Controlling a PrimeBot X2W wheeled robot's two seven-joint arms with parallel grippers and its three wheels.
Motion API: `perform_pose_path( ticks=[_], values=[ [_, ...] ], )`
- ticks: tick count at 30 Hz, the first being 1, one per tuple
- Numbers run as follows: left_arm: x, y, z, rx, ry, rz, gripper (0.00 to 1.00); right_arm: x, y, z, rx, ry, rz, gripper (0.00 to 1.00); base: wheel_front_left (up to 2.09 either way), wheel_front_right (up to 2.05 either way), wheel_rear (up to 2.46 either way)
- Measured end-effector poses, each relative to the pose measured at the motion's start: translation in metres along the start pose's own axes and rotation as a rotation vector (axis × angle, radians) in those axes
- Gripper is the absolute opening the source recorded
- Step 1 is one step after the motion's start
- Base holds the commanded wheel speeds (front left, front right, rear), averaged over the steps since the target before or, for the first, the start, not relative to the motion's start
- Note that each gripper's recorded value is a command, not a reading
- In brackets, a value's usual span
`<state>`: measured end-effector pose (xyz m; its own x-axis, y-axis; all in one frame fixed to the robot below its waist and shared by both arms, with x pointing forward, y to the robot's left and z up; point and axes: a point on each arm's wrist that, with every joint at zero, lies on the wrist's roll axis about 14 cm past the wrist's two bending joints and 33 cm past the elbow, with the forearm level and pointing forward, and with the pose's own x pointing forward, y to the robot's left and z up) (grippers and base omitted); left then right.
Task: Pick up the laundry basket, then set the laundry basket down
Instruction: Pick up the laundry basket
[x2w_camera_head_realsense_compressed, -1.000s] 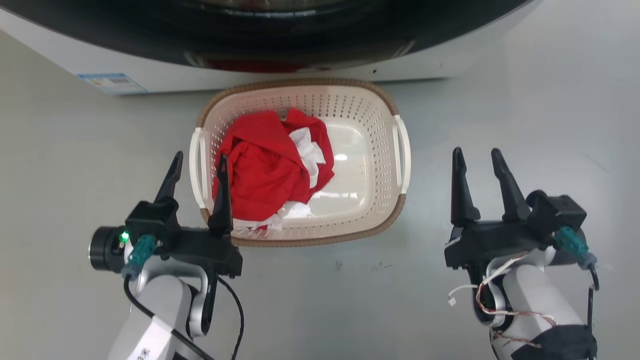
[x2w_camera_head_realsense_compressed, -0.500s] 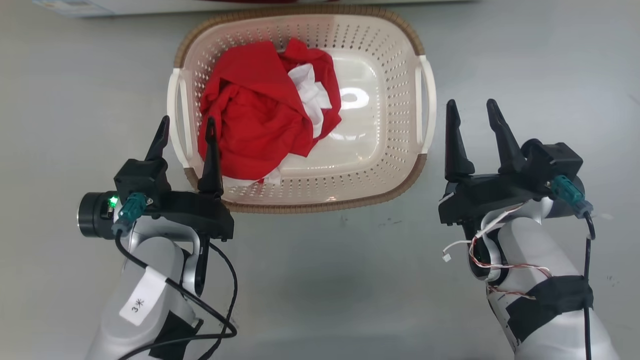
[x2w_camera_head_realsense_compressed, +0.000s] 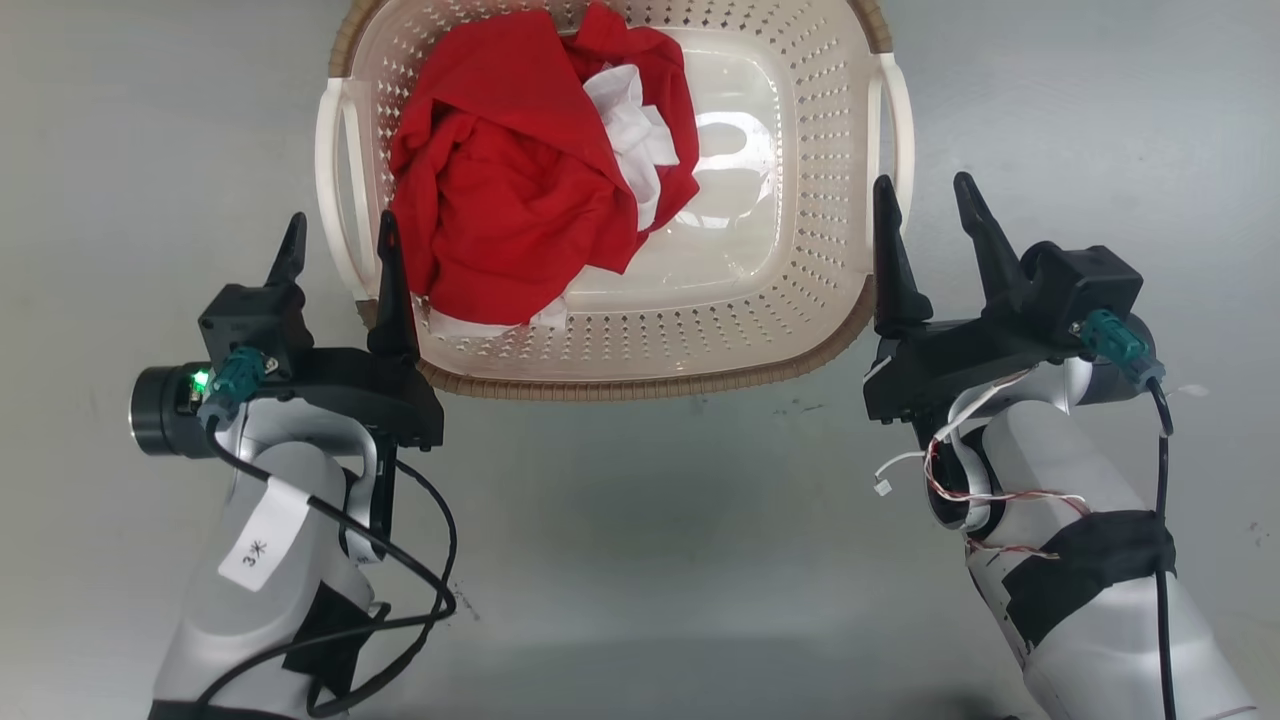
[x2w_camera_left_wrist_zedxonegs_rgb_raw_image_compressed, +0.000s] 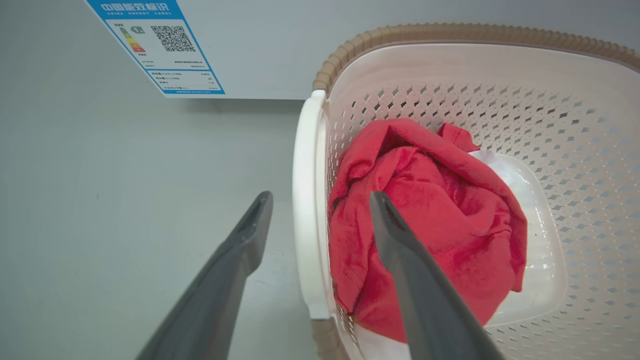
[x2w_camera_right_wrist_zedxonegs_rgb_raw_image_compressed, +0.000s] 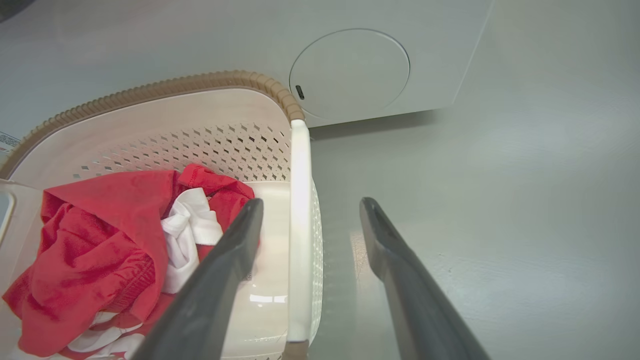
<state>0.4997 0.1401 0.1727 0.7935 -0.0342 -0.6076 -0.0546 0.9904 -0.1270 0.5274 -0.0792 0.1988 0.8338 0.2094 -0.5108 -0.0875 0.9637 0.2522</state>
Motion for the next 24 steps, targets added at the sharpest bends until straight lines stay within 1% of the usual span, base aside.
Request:
perform_pose_path(
  ticks=[11,24],
  values=[
    [0.015,0.008,-0.012,0.012,0.047,0.022,1.0,0.013,-0.001,-0.022,-0.01,0.062,0.005,1.0,0.0,0.0,0.0],
    [0.024,0.018,-0.019,0.026,0.093,0.044,1.0,0.03,0.011,-0.031,-0.032,0.103,0.045,1.0,0.0,0.0,0.0]
  ],
)
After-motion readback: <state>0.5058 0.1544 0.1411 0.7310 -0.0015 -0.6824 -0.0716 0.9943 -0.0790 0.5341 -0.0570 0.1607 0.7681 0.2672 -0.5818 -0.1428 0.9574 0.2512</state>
